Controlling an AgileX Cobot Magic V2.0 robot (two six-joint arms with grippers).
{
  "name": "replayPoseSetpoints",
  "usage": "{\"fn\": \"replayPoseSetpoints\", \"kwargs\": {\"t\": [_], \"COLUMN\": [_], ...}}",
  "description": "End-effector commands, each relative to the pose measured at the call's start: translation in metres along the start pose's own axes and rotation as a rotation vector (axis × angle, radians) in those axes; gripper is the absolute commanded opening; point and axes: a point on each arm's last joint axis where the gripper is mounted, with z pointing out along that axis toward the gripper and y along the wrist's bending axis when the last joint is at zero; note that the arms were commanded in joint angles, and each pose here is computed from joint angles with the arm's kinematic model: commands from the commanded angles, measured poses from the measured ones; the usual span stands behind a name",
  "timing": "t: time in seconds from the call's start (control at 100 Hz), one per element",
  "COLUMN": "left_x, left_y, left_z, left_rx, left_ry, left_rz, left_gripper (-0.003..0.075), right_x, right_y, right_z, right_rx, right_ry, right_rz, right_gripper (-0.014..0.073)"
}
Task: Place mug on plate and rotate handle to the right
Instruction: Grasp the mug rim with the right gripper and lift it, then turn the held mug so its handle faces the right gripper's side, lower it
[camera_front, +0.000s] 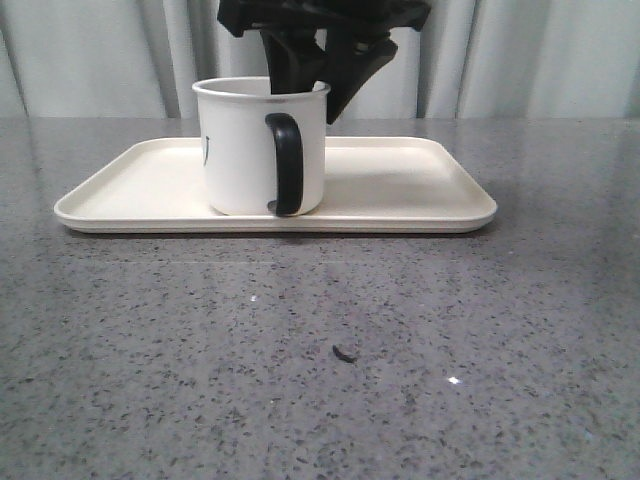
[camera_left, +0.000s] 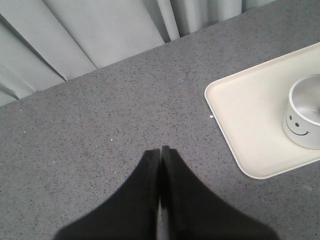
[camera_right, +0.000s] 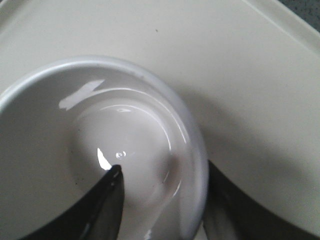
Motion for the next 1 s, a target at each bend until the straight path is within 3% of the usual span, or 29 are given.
{"fn": "replayPoseSetpoints", "kwargs": {"t": [0.0, 0.16, 0.4, 0.63, 0.85, 0.99], "left_x": [-0.004, -0.004, -0.004, -0.004, -0.002, -0.001], "left_y": [0.003, 0.003, 0.003, 0.002, 0.003, 0.004], "left_z": [-0.008, -0.008, -0.008, -0.008, -0.013, -0.016], "left_rx": [-0.006, -0.006, -0.006, -0.003, -0.003, -0.004], "left_ry": [-0.05, -0.05, -0.05, -0.05, -0.061, -0.069], "left_rz": [-0.011, -0.011, -0.011, -0.012, -0.015, -0.017], "left_gripper": [-0.0019, -0.0019, -0.0019, -0.0019, -0.0019, -0.0019], "right_x": [-0.013, -0.013, -0.015, -0.023, -0.042, -0.051], "right_y": [0.002, 0.001, -0.001, -0.009, -0.024, -0.023], "right_z": [-0.03, -0.028, -0.028, -0.04, -0.091, -0.119], "right_rx": [0.0, 0.004, 0.032, 0.068, 0.102, 0.058], "right_ry": [-0.124, -0.126, -0.148, -0.175, -0.225, -0.296], "right_rz": [-0.004, -0.006, -0.024, -0.034, -0.12, -0.2], "right_gripper": [0.0356, 0.0267, -0.0076, -0.0071, -0.0069, -0.0069]}}
